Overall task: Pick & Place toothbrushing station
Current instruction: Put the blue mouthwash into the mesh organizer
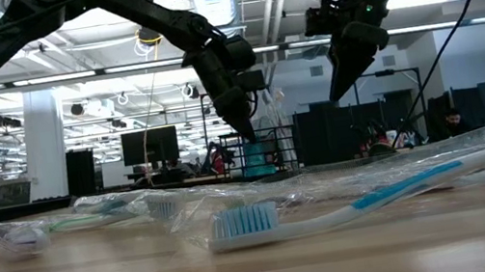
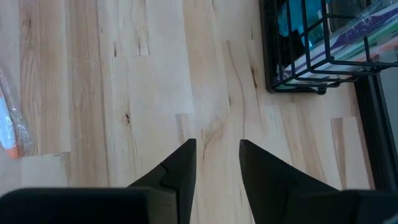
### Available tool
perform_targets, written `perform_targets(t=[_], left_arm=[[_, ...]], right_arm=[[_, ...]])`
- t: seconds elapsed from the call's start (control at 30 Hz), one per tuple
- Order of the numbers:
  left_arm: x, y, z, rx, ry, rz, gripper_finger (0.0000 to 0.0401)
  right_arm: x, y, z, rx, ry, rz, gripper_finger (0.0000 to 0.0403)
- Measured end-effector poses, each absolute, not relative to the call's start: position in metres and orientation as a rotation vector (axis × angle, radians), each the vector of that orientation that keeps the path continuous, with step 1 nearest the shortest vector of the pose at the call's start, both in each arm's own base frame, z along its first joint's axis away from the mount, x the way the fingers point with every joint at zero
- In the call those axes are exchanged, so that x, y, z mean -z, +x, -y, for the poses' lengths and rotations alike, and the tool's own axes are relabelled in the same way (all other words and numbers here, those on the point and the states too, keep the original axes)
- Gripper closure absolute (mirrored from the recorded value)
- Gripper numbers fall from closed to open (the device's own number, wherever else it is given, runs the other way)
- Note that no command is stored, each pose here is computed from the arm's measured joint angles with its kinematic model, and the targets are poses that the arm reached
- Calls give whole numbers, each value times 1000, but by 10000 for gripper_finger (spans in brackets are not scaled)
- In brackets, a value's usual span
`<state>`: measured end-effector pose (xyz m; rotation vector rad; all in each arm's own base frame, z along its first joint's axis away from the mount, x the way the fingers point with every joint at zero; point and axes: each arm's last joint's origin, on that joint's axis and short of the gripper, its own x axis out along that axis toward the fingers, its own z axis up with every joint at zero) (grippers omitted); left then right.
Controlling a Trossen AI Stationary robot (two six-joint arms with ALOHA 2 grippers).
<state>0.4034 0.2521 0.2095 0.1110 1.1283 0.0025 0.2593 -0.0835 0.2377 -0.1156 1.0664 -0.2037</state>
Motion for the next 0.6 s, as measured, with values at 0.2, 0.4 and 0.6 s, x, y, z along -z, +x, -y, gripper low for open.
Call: perform_targets(t=[0.2, 0.4, 0.6], left_arm=[[-211, 403, -252, -3, 112, -1126, 278], [-220, 402, -250, -21, 127, -1111, 273], [-224, 401, -250, -26, 134, -1100, 263]], right_arm=[[-238, 259, 83, 204, -116, -1066, 291], [-238, 259, 83, 203, -116, -1066, 291], [-238, 259, 83, 204, -116, -1066, 291]])
